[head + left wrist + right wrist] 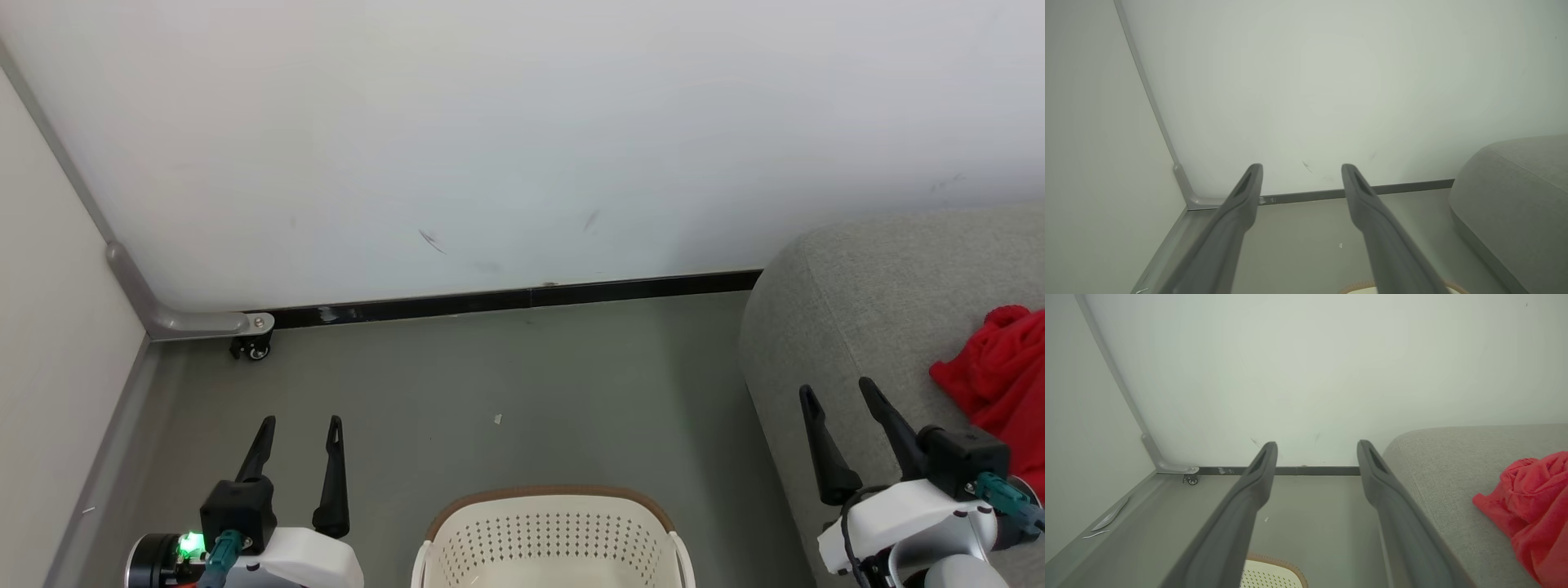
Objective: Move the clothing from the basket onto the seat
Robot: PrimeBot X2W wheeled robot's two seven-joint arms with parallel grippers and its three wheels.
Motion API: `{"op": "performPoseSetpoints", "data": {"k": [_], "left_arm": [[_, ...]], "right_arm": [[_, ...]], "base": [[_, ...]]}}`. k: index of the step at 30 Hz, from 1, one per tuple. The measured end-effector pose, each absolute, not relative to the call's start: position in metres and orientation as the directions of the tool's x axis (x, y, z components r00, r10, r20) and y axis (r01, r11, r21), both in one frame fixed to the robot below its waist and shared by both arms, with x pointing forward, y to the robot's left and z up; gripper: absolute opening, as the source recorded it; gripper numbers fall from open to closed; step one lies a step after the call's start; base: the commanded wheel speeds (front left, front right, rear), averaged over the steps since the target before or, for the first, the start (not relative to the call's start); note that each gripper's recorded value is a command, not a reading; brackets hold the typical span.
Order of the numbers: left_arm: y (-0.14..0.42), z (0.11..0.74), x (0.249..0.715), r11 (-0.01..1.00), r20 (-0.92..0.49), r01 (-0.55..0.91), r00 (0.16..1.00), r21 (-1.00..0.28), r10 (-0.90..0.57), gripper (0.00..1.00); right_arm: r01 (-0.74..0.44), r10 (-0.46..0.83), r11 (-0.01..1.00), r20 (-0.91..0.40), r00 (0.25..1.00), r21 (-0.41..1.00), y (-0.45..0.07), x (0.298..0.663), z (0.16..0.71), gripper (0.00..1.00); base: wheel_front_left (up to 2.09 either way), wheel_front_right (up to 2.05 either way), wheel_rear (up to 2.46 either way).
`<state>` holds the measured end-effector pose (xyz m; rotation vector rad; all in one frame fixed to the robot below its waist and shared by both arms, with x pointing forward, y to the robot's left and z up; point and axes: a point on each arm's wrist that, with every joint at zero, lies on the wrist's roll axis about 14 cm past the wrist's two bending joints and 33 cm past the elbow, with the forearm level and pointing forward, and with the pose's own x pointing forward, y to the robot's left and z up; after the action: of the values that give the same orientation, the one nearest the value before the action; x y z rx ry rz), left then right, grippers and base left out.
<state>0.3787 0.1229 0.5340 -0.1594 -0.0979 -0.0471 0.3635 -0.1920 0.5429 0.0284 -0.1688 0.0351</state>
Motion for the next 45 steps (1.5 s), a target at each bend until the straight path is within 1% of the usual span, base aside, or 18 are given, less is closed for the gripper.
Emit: {"op": "performPoseSetpoints", "data": {"k": [8, 14, 19, 25, 31, 37, 45], "left_arm": [[0.131, 0.531, 0.371, 0.988, 0.097, 0.026, 0.995, -0.149, -0.012, 1.0], [0.137, 0.533, 0.369, 0.993, 0.109, 0.015, 0.994, -0.12, -0.002, 1.0], [0.142, 0.529, 0.367, 0.995, 0.098, 0.006, 0.995, -0.103, 0.004, 1.0], [0.15, 0.521, 0.366, 0.996, 0.077, -0.009, 0.997, -0.086, 0.016, 1.0], [0.151, 0.518, 0.368, 0.997, 0.065, -0.001, 0.998, -0.078, 0.006, 1.0], [0.155, 0.526, 0.376, 0.998, 0.086, 0.001, 0.996, -0.07, 0.005, 1.0], [0.154, 0.518, 0.378, 0.996, 0.048, 0.015, 0.999, -0.089, -0.011, 1.0]], "right_arm": [[-0.051, 0.045, 0.998, 0.152, 0.987, 0.032, -0.185, 0.354, 0.535, 1.0], [-0.062, 0.058, 0.998, 0.132, 0.99, 0.028, -0.18, 0.348, 0.528, 1.0], [-0.076, 0.071, 0.997, 0.138, 0.988, 0.029, -0.176, 0.348, 0.529, 1.0], [-0.091, 0.083, 0.994, 0.122, 0.989, 0.061, -0.171, 0.344, 0.523, 1.0], [-0.111, 0.101, 0.991, 0.127, 0.987, 0.071, -0.164, 0.345, 0.524, 1.0], [-0.116, 0.105, 0.99, 0.135, 0.985, 0.079, -0.162, 0.345, 0.527, 1.0], [-0.116, 0.103, 0.989, 0.145, 0.984, 0.086, -0.162, 0.345, 0.53, 1.0]], "base": [[0.0, 0.0, 0.0], [0.0, 0.0, 0.0], [0.0, 0.0, 0.0], [0.0, 0.0, 0.0], [0.0, 0.0, 0.0], [0.0, 0.0, 0.0], [0.0, 0.0, 0.0]]}}
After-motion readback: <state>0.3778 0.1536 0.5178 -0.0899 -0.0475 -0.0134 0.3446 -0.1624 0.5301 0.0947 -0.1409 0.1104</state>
